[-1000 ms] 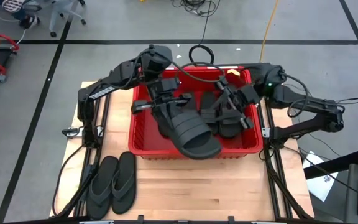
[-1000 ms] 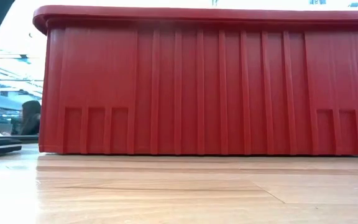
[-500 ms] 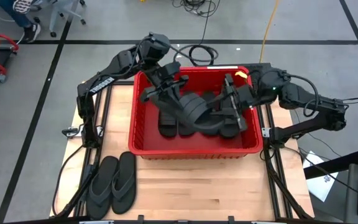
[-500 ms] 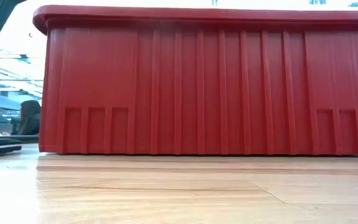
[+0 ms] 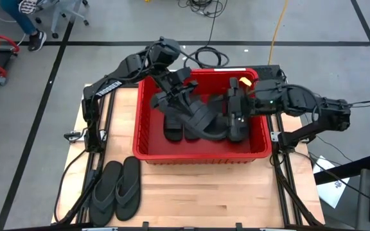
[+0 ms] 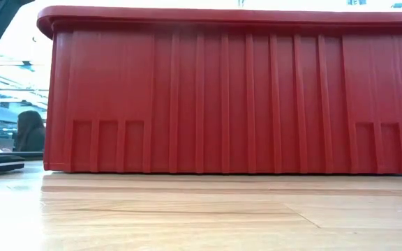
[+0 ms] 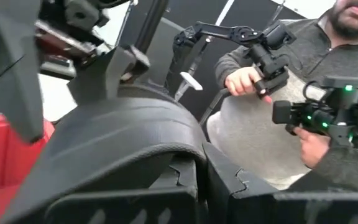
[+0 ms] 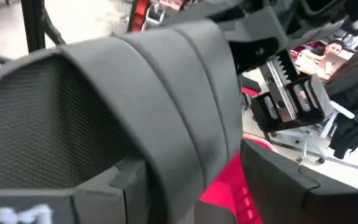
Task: Pick and place slides into bin
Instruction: Put the black slide into the red container
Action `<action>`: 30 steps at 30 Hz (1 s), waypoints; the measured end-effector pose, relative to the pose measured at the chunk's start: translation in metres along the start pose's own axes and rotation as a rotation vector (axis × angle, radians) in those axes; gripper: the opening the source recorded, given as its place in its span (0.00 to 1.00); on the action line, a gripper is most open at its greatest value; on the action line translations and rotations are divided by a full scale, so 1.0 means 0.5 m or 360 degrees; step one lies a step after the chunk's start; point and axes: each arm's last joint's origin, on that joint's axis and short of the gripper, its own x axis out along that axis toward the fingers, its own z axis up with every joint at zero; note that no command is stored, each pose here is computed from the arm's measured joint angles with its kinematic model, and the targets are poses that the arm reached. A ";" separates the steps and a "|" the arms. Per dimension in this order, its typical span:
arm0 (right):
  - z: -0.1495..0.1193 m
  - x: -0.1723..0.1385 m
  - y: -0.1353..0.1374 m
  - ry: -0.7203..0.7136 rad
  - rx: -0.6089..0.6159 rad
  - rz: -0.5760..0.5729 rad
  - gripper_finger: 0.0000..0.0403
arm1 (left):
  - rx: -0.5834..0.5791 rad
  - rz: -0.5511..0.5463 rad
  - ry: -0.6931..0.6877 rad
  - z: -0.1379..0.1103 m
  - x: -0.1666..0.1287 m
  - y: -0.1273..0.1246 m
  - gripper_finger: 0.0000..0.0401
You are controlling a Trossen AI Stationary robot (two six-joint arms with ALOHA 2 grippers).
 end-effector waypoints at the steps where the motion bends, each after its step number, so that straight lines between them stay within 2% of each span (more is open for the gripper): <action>1: -0.002 0.006 0.001 0.0014 -0.0011 0.0001 0.53 | -0.0004 -0.0005 0.0004 -0.001 0.003 0.000 0.00; 4: -0.001 0.023 0.003 0.0019 -0.0031 -0.0023 0.48 | 0.0004 0.0007 0.0011 -0.002 0.012 0.001 0.00; 6: -0.007 0.033 0.006 0.0055 -0.0061 -0.0013 0.42 | -0.0005 0.0003 0.0015 -0.003 0.014 0.005 0.00; 9: -0.004 0.035 0.005 0.0034 -0.0119 -0.0019 0.26 | -0.0009 0.0003 0.0015 -0.003 0.014 0.005 0.00; 12: -0.005 0.041 0.006 0.0037 -0.0141 -0.0017 0.07 | -0.0004 0.0006 0.0012 -0.002 0.013 0.004 0.00; 13: -0.006 0.041 0.007 0.0047 -0.0154 -0.0013 0.04 | -0.0014 0.0007 0.0015 -0.003 0.013 0.005 0.00; 19: -0.016 0.030 0.007 0.0135 -0.0198 0.0001 0.01 | -0.0048 0.0045 0.0018 -0.006 0.015 0.011 0.02; 22: -0.022 0.020 0.007 0.0196 -0.0209 0.0005 0.01 | -0.0202 0.0099 0.0006 -0.007 0.009 0.019 0.06; 25: -0.025 0.009 0.004 0.0219 -0.0219 -0.0001 0.01 | -0.0263 0.0142 -0.0016 -0.005 -0.004 0.026 0.12; 30: -0.031 -0.015 0.001 0.0275 -0.0285 -0.0007 0.01 | -0.0220 0.0217 -0.0066 0.000 -0.042 0.031 0.27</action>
